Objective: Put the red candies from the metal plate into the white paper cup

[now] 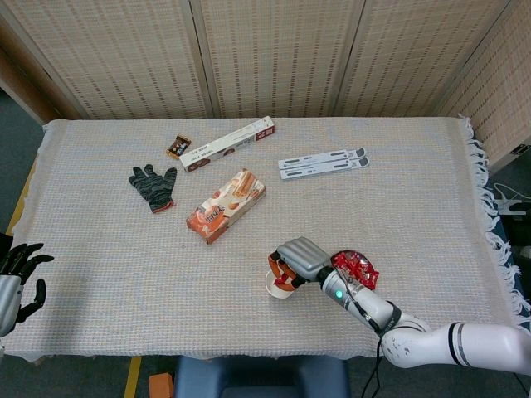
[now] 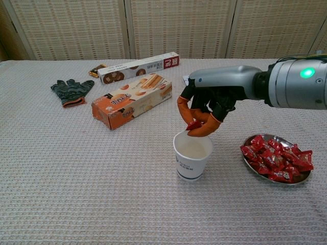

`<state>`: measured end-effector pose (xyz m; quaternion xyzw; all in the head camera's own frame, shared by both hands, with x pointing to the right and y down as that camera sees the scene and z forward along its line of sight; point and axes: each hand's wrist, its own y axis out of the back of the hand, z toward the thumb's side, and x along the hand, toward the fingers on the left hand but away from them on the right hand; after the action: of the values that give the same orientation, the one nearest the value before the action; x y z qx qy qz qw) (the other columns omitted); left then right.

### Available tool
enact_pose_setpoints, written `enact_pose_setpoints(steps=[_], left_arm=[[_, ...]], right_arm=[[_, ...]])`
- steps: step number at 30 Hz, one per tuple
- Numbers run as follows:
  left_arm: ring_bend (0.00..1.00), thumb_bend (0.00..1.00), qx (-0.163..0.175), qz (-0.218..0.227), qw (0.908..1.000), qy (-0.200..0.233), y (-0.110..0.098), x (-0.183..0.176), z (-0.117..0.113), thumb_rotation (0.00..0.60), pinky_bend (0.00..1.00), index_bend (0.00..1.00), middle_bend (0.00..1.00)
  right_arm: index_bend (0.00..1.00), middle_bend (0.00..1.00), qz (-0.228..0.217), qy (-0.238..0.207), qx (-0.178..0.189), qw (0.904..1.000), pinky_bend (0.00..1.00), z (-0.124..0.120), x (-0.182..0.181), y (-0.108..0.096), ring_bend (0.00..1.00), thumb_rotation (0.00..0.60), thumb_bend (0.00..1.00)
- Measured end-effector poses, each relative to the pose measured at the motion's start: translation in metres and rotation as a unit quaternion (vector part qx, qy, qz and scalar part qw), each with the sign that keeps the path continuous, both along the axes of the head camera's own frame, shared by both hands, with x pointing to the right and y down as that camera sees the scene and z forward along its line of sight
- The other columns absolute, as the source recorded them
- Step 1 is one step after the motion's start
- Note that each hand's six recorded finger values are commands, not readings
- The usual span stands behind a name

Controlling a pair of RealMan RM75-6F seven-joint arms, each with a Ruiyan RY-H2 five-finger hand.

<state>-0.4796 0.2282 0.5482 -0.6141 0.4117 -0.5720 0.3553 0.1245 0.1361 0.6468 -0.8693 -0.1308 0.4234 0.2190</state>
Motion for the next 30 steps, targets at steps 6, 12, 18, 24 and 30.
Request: enact_pose_setpoints(steps=[6, 12, 18, 24, 30], left_arm=[[0.08, 0.62, -0.001, -0.001, 1.0000, -0.001, 0.000, 0.000, 0.001, 0.600, 0.30, 0.29, 0.13], [0.08, 0.62, 0.001, 0.000, 1.0000, 0.000, -0.001, 0.000, 0.000, 0.600, 0.30, 0.29, 0.13], [0.08, 0.62, 0.003, -0.003, 1.0000, 0.000, -0.001, -0.001, 0.000, 0.600, 0.30, 0.29, 0.13], [0.08, 0.62, 0.004, -0.004, 1.0000, 0.001, -0.001, -0.001, -0.001, 0.600, 0.30, 0.29, 0.13], [0.08, 0.62, 0.004, -0.003, 1.0000, 0.000, -0.001, -0.002, -0.001, 0.600, 0.30, 0.29, 0.13]], right_arm=[[0.68, 0.83, 0.006, -0.002, -0.004, 1.0000, 0.90, -0.004, 0.006, 0.000, 0.71, 0.600, 0.27], [0.64, 0.83, 0.012, 0.000, -0.007, 0.9999, 0.90, -0.003, 0.011, -0.001, 0.71, 0.600, 0.23], [0.63, 0.83, 0.012, -0.005, -0.021, 0.9997, 0.90, -0.005, 0.012, 0.001, 0.71, 0.600, 0.22], [0.63, 0.83, 0.005, -0.006, -0.023, 0.9997, 0.90, -0.010, 0.015, 0.003, 0.71, 0.600, 0.22], [0.62, 0.83, 0.003, 0.000, -0.023, 0.9997, 0.90, -0.010, 0.020, 0.005, 0.71, 0.600, 0.19]])
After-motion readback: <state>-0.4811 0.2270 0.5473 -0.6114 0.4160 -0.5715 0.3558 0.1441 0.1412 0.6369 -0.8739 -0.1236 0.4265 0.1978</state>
